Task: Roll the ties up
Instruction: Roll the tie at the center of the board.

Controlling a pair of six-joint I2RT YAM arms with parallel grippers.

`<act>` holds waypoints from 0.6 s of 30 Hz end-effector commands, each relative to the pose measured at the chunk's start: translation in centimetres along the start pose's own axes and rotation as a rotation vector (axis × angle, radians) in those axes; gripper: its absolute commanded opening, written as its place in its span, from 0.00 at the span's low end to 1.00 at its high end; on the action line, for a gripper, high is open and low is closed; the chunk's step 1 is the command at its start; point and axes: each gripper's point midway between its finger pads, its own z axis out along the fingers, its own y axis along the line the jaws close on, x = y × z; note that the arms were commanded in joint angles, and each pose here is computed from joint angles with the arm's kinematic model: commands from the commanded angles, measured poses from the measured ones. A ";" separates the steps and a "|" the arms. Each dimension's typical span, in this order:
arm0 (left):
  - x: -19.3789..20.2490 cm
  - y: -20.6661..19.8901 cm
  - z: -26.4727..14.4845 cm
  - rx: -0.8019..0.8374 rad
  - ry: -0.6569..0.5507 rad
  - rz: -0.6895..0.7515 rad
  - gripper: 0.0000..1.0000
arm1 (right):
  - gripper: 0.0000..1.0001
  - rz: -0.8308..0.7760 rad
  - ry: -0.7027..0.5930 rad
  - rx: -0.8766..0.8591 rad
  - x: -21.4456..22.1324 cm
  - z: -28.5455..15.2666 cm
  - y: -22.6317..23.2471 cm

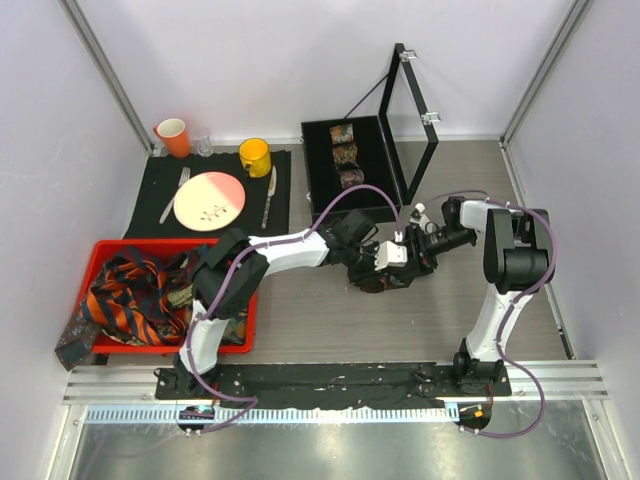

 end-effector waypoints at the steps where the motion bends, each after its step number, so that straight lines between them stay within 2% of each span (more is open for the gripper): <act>1: 4.8 -0.5 0.6 0.006 0.166 -0.068 0.40 | 0.57 -0.034 0.000 -0.172 1.1 -0.9 3.7; 6: 4.9 -1.0 0.7 0.023 0.163 -0.072 0.43 | 0.58 -0.029 0.007 -0.193 0.3 -0.1 3.9; 11: 4.6 -1.3 0.6 0.040 0.152 -0.071 0.46 | 0.54 -0.066 0.004 -0.123 -1.3 1.9 2.8; 14: 4.4 -1.3 0.5 0.042 0.146 -0.070 0.48 | 0.42 -0.065 0.023 -0.070 -1.7 2.5 1.1; 15: 4.3 -1.5 0.5 0.051 0.139 -0.072 0.48 | 0.25 -0.071 0.028 -0.030 -1.7 2.6 0.2; 16: 4.2 -1.5 0.5 0.056 0.135 -0.071 0.49 | 0.14 -0.082 0.029 -0.006 -1.9 2.6 -0.3; 18: 3.8 -1.6 0.3 0.071 0.110 -0.073 0.54 | 0.01 -0.080 0.037 0.033 -2.0 2.8 -1.4</act>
